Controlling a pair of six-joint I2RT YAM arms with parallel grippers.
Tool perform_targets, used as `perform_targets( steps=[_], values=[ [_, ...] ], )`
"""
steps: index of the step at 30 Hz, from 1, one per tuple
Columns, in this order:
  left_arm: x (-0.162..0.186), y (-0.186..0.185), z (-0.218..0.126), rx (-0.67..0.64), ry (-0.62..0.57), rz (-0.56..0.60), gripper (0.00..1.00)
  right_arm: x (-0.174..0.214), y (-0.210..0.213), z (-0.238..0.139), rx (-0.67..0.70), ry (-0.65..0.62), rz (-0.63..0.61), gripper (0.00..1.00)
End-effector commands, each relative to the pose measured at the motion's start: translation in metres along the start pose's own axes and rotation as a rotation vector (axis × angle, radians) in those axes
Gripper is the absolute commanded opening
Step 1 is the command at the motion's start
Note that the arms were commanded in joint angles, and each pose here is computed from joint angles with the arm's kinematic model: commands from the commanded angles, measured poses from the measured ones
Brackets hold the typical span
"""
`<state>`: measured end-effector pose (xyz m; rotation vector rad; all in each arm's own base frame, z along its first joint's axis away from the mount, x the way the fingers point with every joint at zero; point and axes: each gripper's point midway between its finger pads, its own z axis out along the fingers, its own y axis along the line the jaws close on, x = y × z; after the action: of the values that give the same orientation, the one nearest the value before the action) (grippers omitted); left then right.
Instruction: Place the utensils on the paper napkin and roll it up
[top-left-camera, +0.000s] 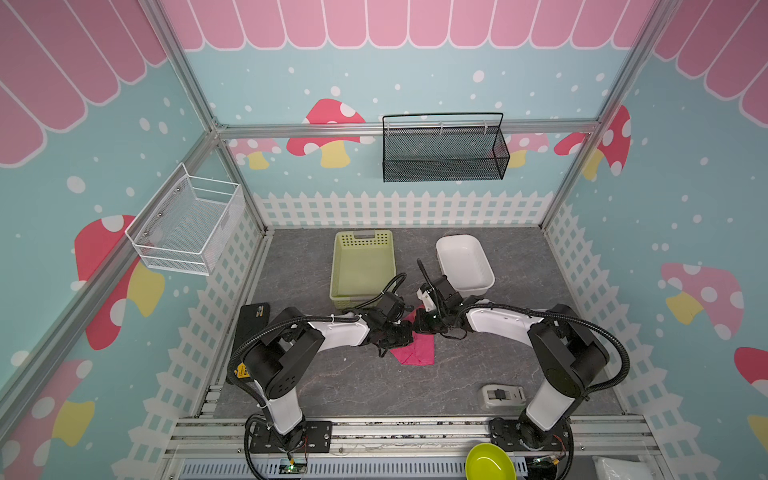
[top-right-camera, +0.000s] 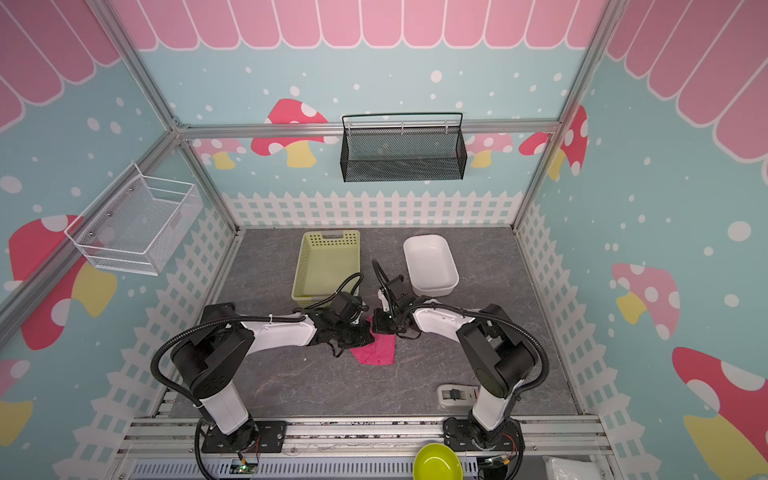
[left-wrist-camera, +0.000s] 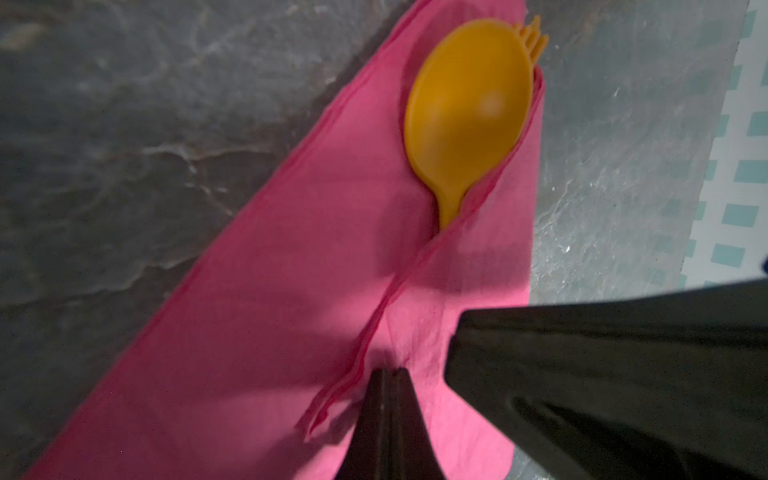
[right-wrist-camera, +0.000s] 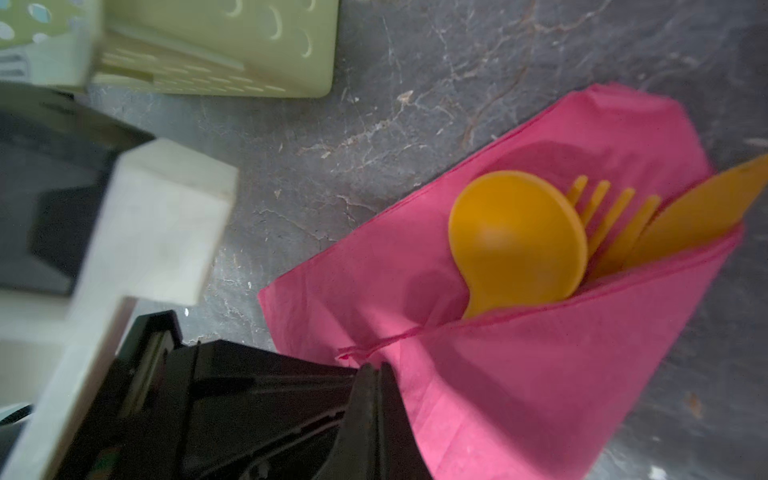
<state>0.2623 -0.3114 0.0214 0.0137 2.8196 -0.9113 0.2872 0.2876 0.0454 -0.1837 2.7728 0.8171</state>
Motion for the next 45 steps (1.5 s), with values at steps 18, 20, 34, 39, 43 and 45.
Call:
perform_targets(
  steps=[18,20,34,39,43,45],
  values=[
    [0.010,-0.003,-0.010,0.020,0.014,-0.013,0.00,0.022,-0.041,0.025,0.140,0.101,-0.014,0.00],
    [0.010,-0.009,-0.011,0.044,0.019,-0.010,0.00,0.024,-0.041,0.025,0.136,0.103,-0.011,0.00],
    [0.037,-0.007,0.008,0.119,0.079,-0.092,0.00,0.032,-0.044,0.023,0.130,0.113,-0.011,0.00],
    [0.054,0.005,0.012,0.081,0.113,-0.099,0.00,0.035,-0.044,0.021,0.126,0.115,-0.009,0.00],
    [0.060,0.008,0.011,0.066,0.123,-0.095,0.00,0.040,-0.047,0.020,0.130,0.122,-0.006,0.00],
    [0.057,0.010,0.005,0.052,0.100,-0.092,0.00,0.043,-0.048,0.019,0.132,0.125,-0.006,0.00]
  ],
)
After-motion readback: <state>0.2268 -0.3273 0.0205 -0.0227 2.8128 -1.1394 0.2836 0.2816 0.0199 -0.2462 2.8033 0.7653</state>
